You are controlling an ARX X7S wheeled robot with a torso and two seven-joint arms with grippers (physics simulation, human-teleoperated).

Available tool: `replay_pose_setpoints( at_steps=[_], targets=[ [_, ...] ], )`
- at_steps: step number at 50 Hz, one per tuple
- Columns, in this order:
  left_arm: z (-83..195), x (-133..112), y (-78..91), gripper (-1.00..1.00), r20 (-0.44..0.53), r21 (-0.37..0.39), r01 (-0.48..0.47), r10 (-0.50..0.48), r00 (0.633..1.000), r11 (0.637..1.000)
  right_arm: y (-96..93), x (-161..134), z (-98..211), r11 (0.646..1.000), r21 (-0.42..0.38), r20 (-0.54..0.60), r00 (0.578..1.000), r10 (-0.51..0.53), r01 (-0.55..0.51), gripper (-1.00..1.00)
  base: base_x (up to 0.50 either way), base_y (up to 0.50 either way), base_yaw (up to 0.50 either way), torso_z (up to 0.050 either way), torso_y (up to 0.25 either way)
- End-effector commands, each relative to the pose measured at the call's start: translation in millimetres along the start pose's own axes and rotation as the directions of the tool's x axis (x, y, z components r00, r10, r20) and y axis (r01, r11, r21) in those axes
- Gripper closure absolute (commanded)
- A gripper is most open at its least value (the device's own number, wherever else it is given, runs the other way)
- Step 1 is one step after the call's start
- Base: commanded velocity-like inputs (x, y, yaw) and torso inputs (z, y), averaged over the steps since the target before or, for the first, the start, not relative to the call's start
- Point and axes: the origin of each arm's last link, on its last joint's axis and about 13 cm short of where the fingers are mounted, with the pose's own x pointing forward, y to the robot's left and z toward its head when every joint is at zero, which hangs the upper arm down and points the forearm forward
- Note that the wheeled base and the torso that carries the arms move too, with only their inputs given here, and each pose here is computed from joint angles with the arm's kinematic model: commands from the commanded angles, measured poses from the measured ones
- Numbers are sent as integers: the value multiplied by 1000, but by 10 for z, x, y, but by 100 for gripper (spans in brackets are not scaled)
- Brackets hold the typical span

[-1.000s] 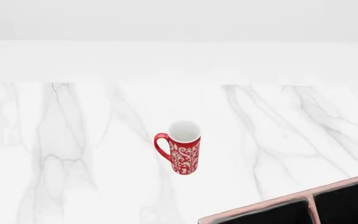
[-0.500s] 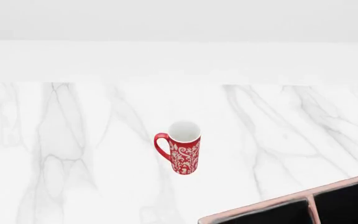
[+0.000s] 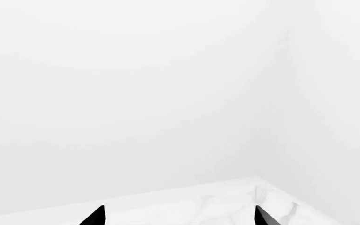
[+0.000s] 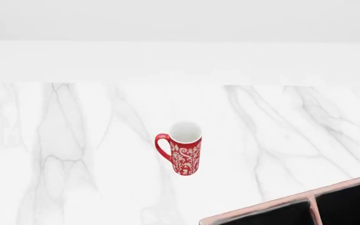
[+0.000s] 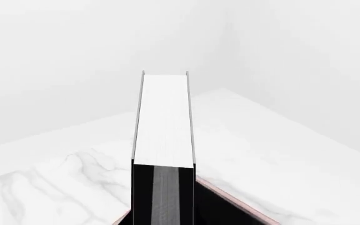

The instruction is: Pick up the book and place it in the right compartment of the caddy.

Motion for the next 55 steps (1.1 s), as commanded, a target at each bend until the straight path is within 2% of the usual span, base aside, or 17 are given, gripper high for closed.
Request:
replay_pose_setpoints(
  at_steps=[1,6,15,16,19,20,29,43,55],
  targets=[
    [-8,0,1,-100,-1,1,1,-1,1000,1000,7,6,10,997,70,-38,998,48,-45,100,0,0,0,0,0],
    [-7,-1,-4,-100,0,2,1,-1,1000,1000,0,1,10,996,88,-56,998,37,-32,100,0,0,0,0,2],
    [-17,-3,-3,-100,-2,2,2,-2,1000,1000,-16,-2,3,998,62,-38,999,-6,9,100,0,0,0,0,1],
    [-21,-5,-4,-100,-3,3,3,-3,1000,1000,-26,-4,14,998,45,-13,999,-46,47,100,0,0,0,0,0],
    [-25,-5,-4,-100,-4,4,3,-3,1000,1000,-40,-11,40,996,39,11,997,-79,78,100,0,0,0,0,0],
    [-26,-1,-5,-100,-4,2,3,-3,1000,1000,-43,-17,56,995,7,30,994,-103,103,100,0,0,0,0,0],
    [-30,-2,-13,-100,-6,2,6,-6,1000,1000,-22,-12,58,995,0,37,994,-100,100,100,0,0,0,0,1],
    [-17,-3,-37,-100,-2,1,12,-12,1000,1000,9,40,-53,999,-25,-13,999,-42,41,100,0,0,0,1,1],
    [-34,-11,-12,-100,-4,3,7,-7,1000,1000,-13,115,-200,995,-48,-26,996,-88,87,100,0,0,0,0,1]
  ],
)
